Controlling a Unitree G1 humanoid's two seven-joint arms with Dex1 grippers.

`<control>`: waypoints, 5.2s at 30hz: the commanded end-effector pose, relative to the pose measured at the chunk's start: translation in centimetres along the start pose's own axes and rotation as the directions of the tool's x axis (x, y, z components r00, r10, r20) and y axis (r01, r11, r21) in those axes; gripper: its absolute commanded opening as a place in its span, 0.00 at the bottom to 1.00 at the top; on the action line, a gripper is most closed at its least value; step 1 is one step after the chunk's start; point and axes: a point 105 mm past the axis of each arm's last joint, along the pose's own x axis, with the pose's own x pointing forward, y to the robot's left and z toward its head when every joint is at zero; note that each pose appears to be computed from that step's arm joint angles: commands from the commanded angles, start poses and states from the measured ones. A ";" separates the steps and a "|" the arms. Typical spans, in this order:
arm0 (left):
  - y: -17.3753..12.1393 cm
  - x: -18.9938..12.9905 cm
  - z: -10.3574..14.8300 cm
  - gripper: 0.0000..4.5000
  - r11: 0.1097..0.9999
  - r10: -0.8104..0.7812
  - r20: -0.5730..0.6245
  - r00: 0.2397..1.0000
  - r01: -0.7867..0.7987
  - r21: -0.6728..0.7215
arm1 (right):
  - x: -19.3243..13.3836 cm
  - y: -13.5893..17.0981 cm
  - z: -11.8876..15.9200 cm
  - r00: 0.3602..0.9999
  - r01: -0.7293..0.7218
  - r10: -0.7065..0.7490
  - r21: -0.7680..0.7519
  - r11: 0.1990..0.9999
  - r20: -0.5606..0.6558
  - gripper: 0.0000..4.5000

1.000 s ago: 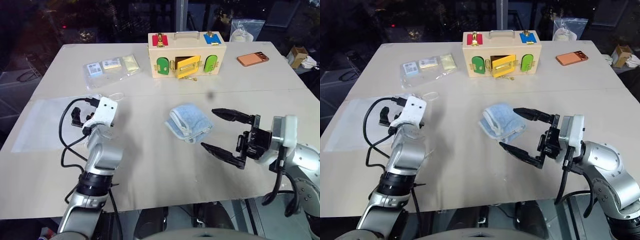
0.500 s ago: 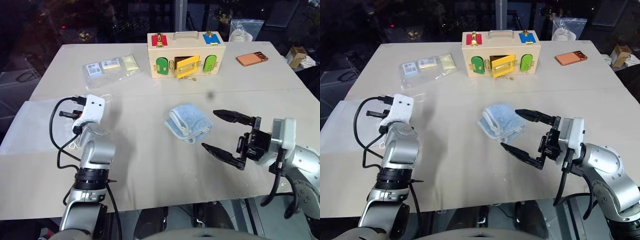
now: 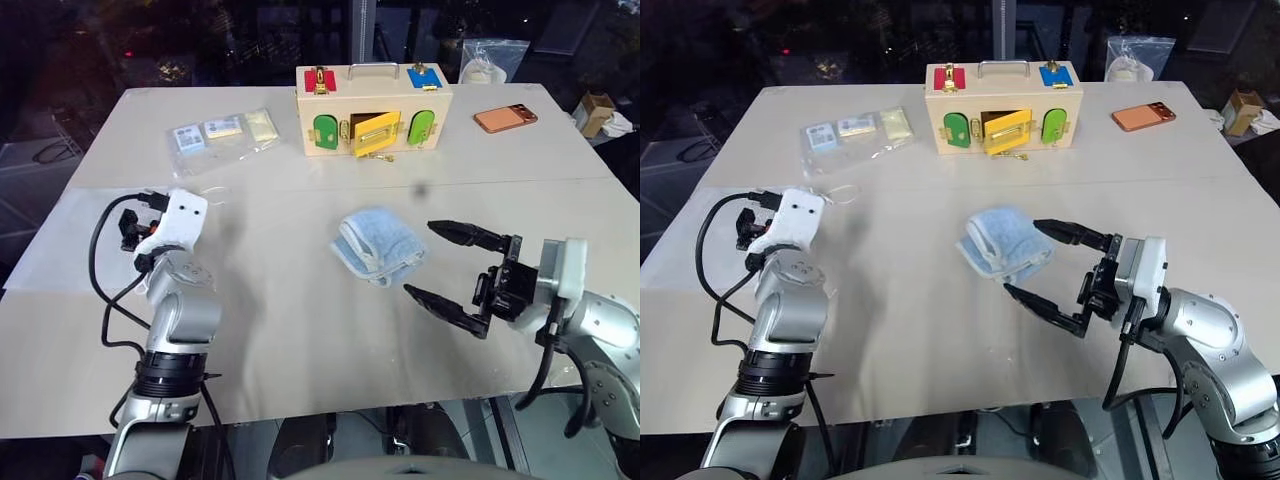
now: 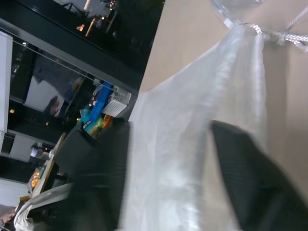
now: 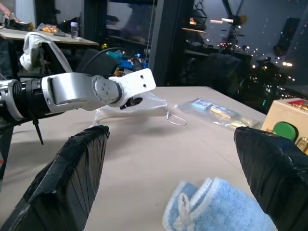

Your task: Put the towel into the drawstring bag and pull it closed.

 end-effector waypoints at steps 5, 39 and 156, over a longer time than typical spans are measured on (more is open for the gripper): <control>1.2 1.2 -0.4 0.81 0.992 0.116 -0.020 0.993 -0.115 0.044 | 0.1 -0.1 1.1 1.000 0.005 -0.003 -0.048 0.999 0.027 1.00; -7.3 -9.5 6.0 0.01 -0.068 -0.921 0.336 0.198 0.767 -0.638 | 2.6 -7.3 -9.3 0.850 0.396 -0.299 0.150 0.906 -0.434 1.00; -4.8 -10.4 11.1 0.00 -0.179 -0.817 0.576 -0.028 0.961 -0.208 | 9.4 -1.4 -11.2 0.984 -0.043 0.118 0.473 0.880 -0.130 0.01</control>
